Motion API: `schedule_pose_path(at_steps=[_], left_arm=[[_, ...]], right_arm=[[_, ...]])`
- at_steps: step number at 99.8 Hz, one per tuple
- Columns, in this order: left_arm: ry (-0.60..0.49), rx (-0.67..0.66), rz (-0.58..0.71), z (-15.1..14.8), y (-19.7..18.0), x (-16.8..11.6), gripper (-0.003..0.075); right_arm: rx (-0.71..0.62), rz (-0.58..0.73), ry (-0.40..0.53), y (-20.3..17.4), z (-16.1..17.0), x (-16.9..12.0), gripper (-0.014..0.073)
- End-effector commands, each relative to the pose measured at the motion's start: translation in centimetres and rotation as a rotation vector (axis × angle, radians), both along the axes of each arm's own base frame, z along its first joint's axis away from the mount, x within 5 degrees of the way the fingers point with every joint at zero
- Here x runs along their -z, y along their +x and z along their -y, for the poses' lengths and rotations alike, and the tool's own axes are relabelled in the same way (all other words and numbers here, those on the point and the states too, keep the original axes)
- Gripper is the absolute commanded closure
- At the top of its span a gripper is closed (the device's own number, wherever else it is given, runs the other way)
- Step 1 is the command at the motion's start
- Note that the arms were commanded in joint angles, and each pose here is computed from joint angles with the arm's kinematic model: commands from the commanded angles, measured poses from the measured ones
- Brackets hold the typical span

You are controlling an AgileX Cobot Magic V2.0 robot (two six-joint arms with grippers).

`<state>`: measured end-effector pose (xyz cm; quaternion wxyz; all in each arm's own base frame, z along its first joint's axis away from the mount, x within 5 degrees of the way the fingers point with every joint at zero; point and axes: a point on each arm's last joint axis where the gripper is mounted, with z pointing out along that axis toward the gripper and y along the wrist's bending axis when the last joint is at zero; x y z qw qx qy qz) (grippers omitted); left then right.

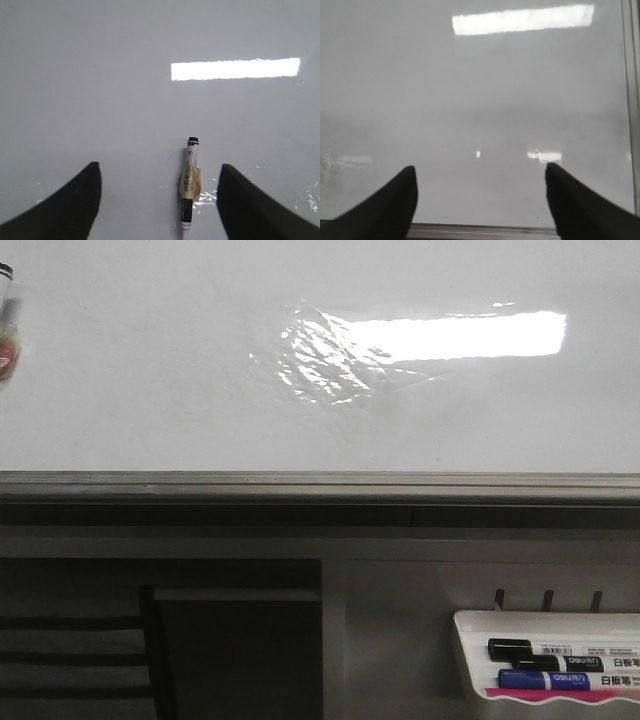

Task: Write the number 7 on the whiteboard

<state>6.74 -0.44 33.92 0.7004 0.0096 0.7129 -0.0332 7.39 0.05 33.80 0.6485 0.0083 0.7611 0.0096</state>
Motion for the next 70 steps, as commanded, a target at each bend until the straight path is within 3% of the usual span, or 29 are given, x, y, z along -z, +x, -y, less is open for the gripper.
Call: schedule_pose_path(at_steps=[1, 53, 70], left_arm=[[-0.011, -0.006, 0.101, 0.0, 0.0, -1.7, 0.0187], [-0.05, 0.004, 0.092, 0.0, 0.2, -1.4, 0.0188], [-0.029, 0.007, -0.055, 0.2, 1.9, -0.2, 0.0188]], right_arm=[[0.004, 0.108, -0.01, 0.1, 0.0, -1.8, 0.0032], [-0.004, 0.095, 0.016, 0.1, 0.0, -1.7, 0.0032], [-0.004, 0.093, 0.016, 0.1, 0.0, -1.7, 0.0032]])
